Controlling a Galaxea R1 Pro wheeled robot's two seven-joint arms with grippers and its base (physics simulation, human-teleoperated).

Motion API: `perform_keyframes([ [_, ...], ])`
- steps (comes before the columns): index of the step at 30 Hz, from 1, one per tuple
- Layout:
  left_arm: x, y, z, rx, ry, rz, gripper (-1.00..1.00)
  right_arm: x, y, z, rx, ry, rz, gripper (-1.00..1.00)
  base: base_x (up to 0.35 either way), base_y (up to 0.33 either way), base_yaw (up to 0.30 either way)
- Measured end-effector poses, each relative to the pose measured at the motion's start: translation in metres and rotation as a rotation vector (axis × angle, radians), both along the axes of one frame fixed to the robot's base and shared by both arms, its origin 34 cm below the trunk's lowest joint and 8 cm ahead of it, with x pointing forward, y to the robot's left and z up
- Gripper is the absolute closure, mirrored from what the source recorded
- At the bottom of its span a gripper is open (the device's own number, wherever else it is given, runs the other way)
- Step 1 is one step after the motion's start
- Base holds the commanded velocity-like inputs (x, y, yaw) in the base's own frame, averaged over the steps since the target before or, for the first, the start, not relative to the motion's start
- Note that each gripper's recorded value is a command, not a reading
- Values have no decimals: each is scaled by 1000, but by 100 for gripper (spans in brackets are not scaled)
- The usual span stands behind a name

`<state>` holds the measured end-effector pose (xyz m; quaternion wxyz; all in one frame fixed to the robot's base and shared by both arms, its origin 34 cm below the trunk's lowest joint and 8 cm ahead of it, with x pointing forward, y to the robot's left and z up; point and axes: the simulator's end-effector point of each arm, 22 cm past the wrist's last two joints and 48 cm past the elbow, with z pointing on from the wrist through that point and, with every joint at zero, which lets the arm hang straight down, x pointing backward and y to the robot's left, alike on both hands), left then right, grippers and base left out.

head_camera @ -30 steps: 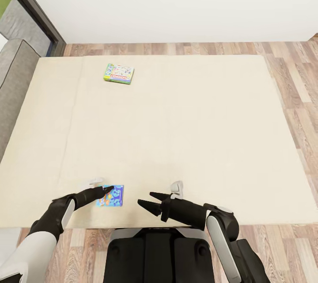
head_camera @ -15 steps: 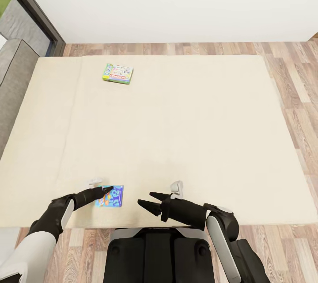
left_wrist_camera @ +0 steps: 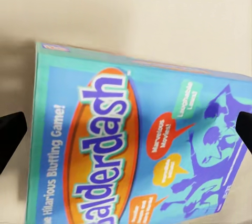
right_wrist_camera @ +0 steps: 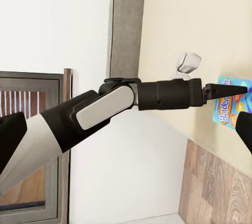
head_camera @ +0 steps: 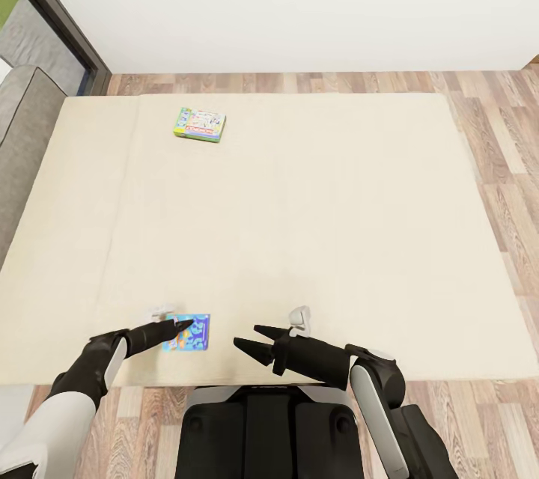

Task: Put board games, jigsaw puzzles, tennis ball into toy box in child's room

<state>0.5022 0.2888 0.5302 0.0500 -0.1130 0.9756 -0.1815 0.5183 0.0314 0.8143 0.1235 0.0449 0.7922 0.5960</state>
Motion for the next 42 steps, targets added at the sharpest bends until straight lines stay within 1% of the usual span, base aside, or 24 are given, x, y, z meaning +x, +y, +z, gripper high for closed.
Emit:
perform_keyframes([
  [8,-3,-1,0,-4,15,0,-100,0,0,0,0,0,1,-100,0,0,0],
  [22,-6,-6,-1,-9,23,-22,-100,0,-1,-1,-1,0,0,-100,0,0,0],
  [42,-7,-7,0,-14,32,-20,-100,-1,-1,-3,-8,4,1,-100,0,-27,0],
])
